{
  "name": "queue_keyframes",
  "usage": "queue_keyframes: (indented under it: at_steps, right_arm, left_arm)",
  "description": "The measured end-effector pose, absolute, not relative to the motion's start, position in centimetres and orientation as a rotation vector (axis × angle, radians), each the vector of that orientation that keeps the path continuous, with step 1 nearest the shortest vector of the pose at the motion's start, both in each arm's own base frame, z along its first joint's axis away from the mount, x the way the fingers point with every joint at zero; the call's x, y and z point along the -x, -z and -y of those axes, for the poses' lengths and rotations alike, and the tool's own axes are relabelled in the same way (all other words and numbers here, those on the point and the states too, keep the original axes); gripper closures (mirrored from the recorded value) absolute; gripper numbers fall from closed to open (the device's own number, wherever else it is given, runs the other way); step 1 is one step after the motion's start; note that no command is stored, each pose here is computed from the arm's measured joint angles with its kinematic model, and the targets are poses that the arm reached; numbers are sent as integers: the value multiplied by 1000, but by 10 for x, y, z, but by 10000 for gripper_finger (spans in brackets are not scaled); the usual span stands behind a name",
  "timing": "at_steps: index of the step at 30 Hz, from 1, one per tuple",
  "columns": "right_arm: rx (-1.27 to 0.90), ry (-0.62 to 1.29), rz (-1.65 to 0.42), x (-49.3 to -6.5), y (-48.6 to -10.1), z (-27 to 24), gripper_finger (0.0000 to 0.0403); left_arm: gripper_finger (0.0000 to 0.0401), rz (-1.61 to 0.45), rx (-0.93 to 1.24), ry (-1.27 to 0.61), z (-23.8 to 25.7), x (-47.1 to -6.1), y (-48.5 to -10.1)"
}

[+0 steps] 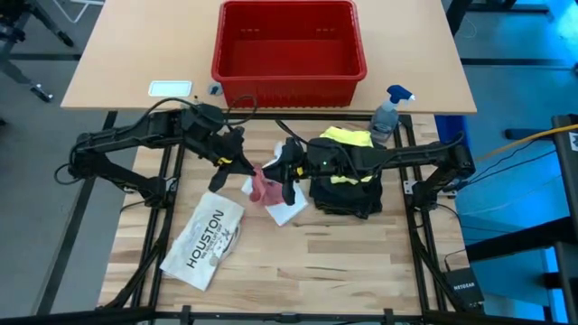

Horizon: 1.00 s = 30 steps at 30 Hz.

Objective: Fold laundry
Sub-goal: Fold the pink panty

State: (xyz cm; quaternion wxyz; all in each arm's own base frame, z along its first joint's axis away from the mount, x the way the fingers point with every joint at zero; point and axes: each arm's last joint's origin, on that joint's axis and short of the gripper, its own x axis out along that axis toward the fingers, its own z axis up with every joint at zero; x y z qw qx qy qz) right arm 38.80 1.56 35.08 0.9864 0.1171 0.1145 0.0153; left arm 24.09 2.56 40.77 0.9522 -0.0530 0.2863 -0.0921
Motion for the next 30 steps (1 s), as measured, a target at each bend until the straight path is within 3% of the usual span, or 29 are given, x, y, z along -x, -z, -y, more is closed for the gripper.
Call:
queue_keyframes:
  at_steps: [9, 19, 27, 30]
  right_arm:
    - [-151, -16, -262, -380, -402, -12, 402]
    - [-75, 41, -306, -370, -427, -4, 403]
    - [-67, 127, -384, -366, -420, 11, 403]
    - [-62, 45, -363, -364, -430, 17, 403]
  left_arm:
    - [401, -557, 94, 132, -25, -232, -414]
    - [399, -478, 100, 81, -22, -208, -430]
    - [362, -358, 85, 52, -20, -187, -447]
    - [341, -392, 109, 10, -21, -180, -445]
